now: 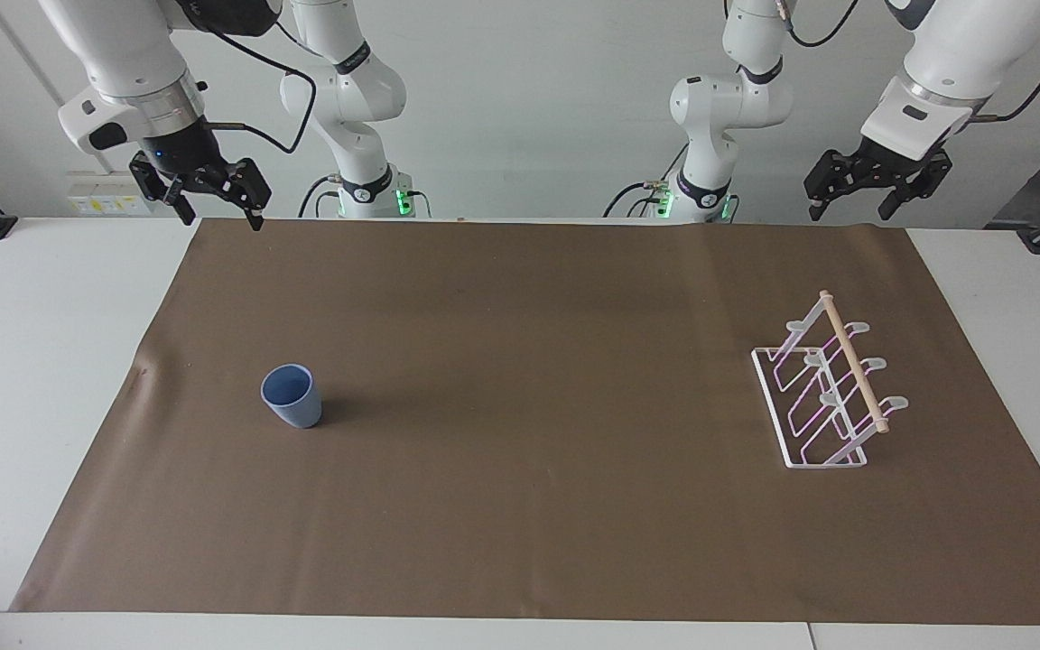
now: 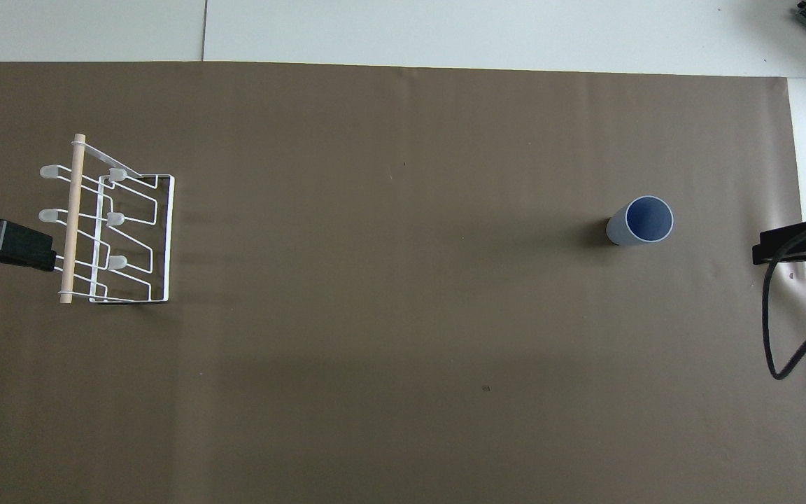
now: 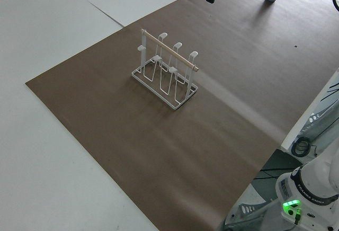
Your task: Hang cup on cup holder
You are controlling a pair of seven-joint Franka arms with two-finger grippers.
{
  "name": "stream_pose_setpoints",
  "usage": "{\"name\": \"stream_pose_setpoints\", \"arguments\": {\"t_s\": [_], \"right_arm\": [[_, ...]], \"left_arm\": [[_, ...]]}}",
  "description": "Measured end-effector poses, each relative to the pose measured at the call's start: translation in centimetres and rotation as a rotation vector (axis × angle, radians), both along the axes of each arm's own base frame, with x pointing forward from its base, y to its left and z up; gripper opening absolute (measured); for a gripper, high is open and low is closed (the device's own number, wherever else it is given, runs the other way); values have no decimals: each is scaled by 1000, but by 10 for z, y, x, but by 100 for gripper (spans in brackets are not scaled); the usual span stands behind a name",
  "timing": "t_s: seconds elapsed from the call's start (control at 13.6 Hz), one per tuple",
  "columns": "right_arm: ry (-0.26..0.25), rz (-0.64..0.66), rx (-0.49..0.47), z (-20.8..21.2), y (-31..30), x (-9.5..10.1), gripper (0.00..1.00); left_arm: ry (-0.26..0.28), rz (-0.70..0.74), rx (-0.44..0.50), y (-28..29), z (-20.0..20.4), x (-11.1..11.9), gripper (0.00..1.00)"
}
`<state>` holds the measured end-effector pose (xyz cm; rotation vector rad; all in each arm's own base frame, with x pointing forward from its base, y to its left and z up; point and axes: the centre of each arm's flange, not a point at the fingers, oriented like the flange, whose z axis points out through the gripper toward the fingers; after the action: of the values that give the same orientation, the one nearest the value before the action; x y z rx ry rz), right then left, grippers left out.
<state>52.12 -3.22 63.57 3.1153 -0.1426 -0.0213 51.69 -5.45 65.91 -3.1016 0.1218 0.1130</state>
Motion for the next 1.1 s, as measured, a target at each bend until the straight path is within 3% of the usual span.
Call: {"name": "stream_pose_setpoints", "arguments": {"t_s": [0.59,0.81,1.1], "right_arm": [[-2,0,0,0,0,0,100],[-27,1,-1,1,0,3,100],[-75,4,-7,-22,0,28,100]], "left_arm": [[1,-1,0,-1,0,0,100],[1,-1,0,-1,0,0,100],[1,1,0,1,0,0,100]]}}
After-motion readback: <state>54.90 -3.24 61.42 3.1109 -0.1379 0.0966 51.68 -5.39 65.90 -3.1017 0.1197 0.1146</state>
